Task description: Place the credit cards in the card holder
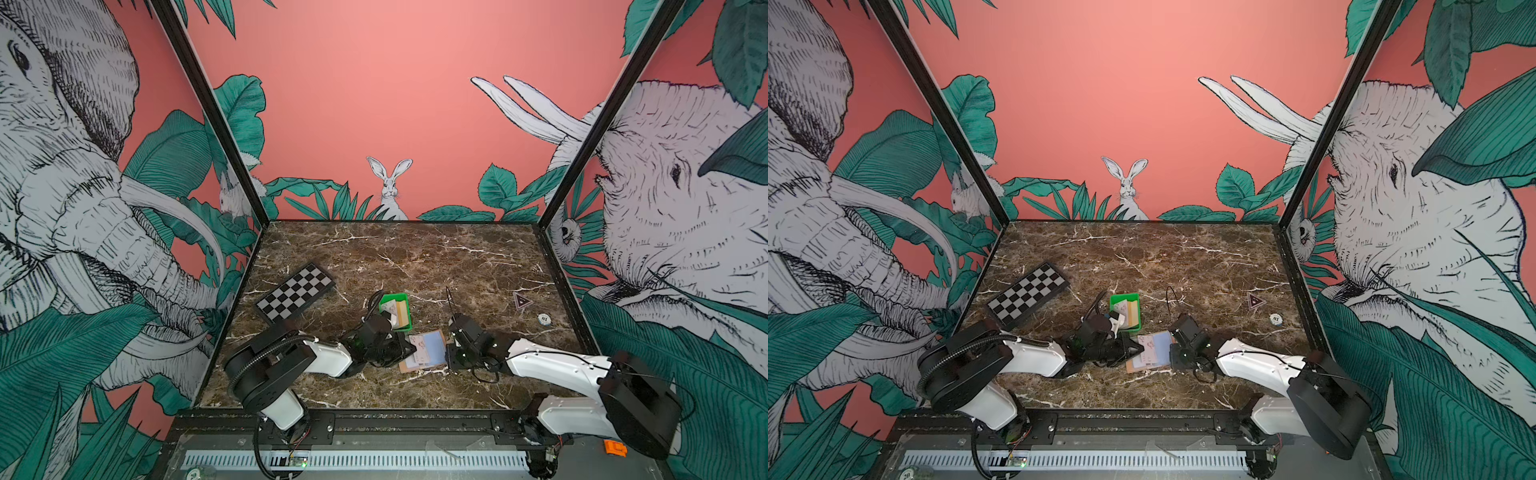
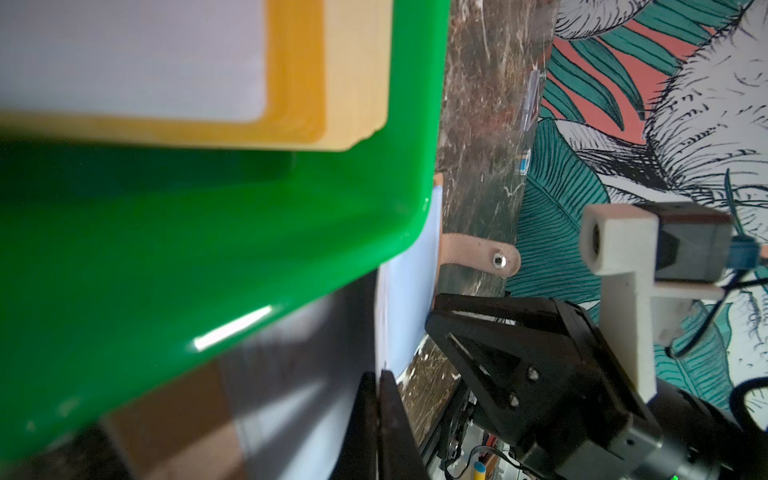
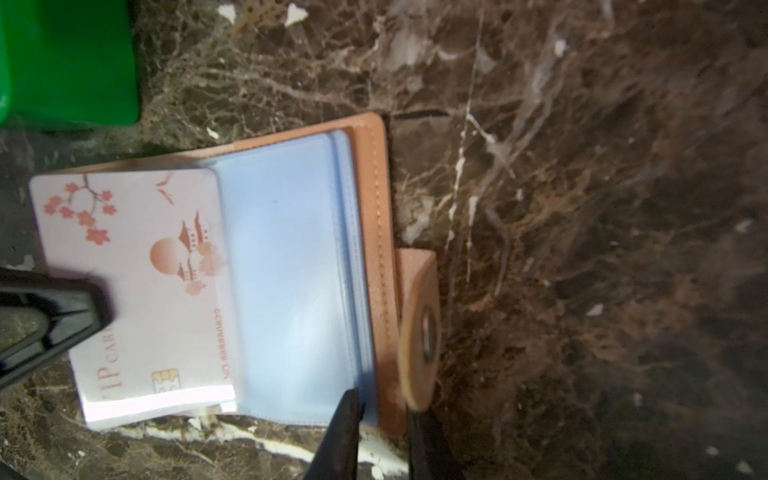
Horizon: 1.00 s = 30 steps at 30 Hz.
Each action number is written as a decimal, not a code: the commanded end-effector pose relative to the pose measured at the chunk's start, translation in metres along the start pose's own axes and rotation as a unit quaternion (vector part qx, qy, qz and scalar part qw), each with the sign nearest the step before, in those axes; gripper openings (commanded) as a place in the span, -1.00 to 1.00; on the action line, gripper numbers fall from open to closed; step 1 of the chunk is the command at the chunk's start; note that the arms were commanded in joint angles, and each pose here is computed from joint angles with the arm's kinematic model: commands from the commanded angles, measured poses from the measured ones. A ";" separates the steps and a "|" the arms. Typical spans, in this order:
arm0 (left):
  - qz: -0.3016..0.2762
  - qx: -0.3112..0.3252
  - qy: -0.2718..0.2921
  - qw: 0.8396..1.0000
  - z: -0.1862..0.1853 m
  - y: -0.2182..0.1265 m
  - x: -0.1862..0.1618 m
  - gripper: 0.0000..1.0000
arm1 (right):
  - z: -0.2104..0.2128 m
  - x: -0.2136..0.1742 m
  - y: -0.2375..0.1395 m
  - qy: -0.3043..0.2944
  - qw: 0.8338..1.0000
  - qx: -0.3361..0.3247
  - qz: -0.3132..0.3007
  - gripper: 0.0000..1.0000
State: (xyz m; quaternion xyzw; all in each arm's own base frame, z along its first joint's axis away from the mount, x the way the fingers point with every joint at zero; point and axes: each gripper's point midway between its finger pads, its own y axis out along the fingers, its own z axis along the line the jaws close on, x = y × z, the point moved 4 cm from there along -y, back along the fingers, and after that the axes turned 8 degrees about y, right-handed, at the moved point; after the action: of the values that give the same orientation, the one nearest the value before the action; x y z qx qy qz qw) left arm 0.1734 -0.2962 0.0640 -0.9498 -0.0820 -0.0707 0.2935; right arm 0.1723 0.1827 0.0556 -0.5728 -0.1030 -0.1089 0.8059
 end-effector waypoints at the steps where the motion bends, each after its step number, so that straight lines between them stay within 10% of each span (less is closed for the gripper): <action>1: 0.002 0.008 -0.009 1.000 0.005 0.001 -0.001 -1.00 | -0.006 -0.005 0.003 0.002 1.000 -0.007 0.006 -0.59; 20: 0.026 0.070 0.001 0.997 0.018 0.002 -0.006 -0.99 | -0.003 -0.006 0.000 0.002 1.000 0.012 0.002 -0.60; 30: 0.050 0.124 0.018 0.991 0.021 -0.002 -0.011 -0.67 | -0.004 -0.004 -0.002 0.010 1.000 0.010 -0.002 -0.60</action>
State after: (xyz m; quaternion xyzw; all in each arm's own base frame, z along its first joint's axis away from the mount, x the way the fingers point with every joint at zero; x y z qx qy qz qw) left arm 0.1729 -0.2957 0.0551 -0.9265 -0.0519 -0.0691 0.3663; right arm 0.1695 0.1832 0.0559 -0.5614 -0.1043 -0.1085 0.8138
